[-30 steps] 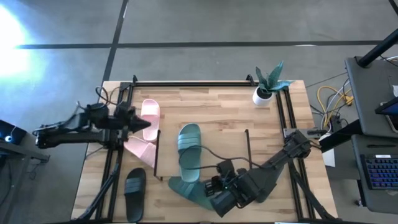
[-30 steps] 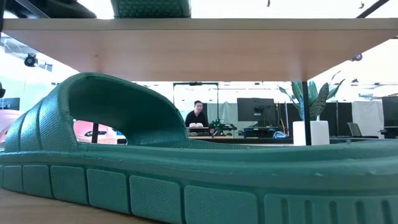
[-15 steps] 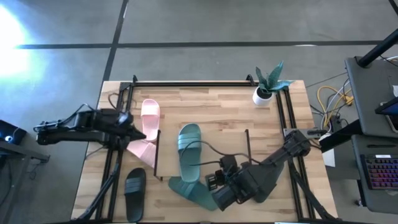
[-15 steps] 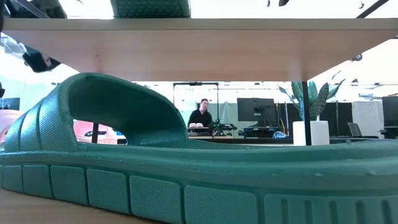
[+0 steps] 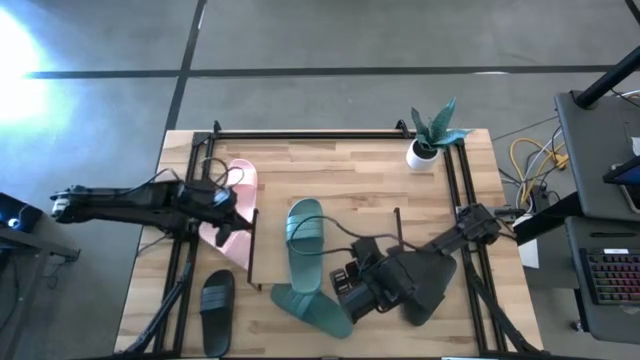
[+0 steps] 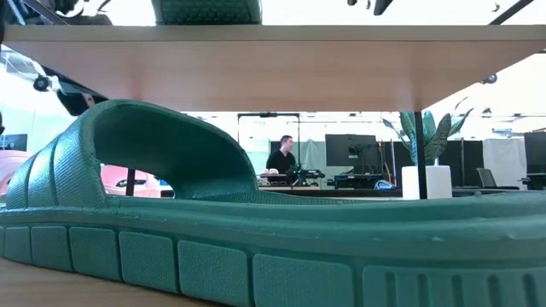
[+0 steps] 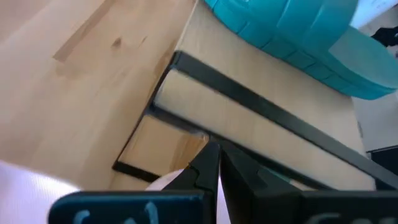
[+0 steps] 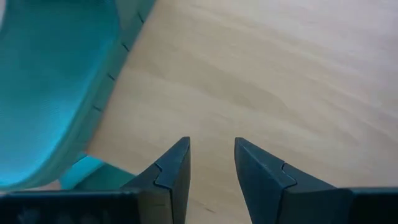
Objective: Pick and place slides into the shelf
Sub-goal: Put the top green slide on the shelf
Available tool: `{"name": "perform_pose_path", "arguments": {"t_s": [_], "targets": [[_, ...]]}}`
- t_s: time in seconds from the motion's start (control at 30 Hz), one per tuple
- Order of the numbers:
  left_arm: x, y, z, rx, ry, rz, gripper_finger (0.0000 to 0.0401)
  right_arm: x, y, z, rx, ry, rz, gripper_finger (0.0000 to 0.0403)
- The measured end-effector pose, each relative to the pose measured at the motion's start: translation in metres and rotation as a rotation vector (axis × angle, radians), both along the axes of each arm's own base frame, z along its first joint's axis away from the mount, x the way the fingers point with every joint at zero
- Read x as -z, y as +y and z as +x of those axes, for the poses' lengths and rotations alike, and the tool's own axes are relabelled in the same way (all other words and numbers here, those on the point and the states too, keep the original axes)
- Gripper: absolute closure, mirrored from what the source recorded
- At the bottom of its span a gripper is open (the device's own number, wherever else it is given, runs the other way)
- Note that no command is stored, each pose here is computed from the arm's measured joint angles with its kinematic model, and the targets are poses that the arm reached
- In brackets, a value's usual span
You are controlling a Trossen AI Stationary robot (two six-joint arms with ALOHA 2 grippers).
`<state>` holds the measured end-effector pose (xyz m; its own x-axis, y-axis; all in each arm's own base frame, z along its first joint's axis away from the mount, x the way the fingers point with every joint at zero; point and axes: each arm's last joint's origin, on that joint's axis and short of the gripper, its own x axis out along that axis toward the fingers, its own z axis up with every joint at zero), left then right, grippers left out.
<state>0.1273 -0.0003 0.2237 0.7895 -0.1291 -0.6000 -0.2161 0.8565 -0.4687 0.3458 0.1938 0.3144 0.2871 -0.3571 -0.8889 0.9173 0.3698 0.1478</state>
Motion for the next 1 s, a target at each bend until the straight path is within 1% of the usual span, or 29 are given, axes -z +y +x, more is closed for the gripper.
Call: {"name": "perform_pose_path", "arguments": {"t_s": [0.1,0.17,0.27,0.4,0.5,0.6,0.73,0.9,1.0], "targets": [[0.001,0.0,0.008,0.005,-0.008,0.0,0.0401,-0.001,0.001,0.004,-0.008,-0.032,0.028,0.0287],[0.004,0.0,0.012,0.014,0.012,0.003,0.0401,-0.001,0.003,0.008,-0.023,-0.068,0.049,0.0287],[0.007,0.0,0.017,0.026,0.036,0.0,0.0401,-0.002,-0.001,0.015,-0.038,-0.102,0.048,0.0287],[0.009,0.0,0.02,0.042,0.052,-0.013,0.0401,-0.001,-0.019,0.024,-0.035,-0.085,0.003,0.0287],[0.008,-0.001,0.021,0.069,0.026,-0.034,0.0401,0.0,-0.037,0.032,-0.052,-0.055,-0.016,0.0287],[0.006,-0.002,0.022,0.088,0.008,-0.052,0.0401,0.002,-0.051,0.039,-0.085,-0.023,-0.013,0.0287],[0.006,-0.002,0.022,0.079,0.004,-0.069,0.0401,0.002,-0.063,0.044,-0.124,0.005,-0.009,0.0287],[0.007,-0.003,0.024,0.081,0.01,-0.07,0.0401,0.003,-0.066,0.046,-0.15,0.018,0.03,0.0287],[0.008,-0.003,0.025,0.083,0.016,-0.07,0.0401,0.003,-0.064,0.049,-0.188,0.005,0.092,0.0287]]}}
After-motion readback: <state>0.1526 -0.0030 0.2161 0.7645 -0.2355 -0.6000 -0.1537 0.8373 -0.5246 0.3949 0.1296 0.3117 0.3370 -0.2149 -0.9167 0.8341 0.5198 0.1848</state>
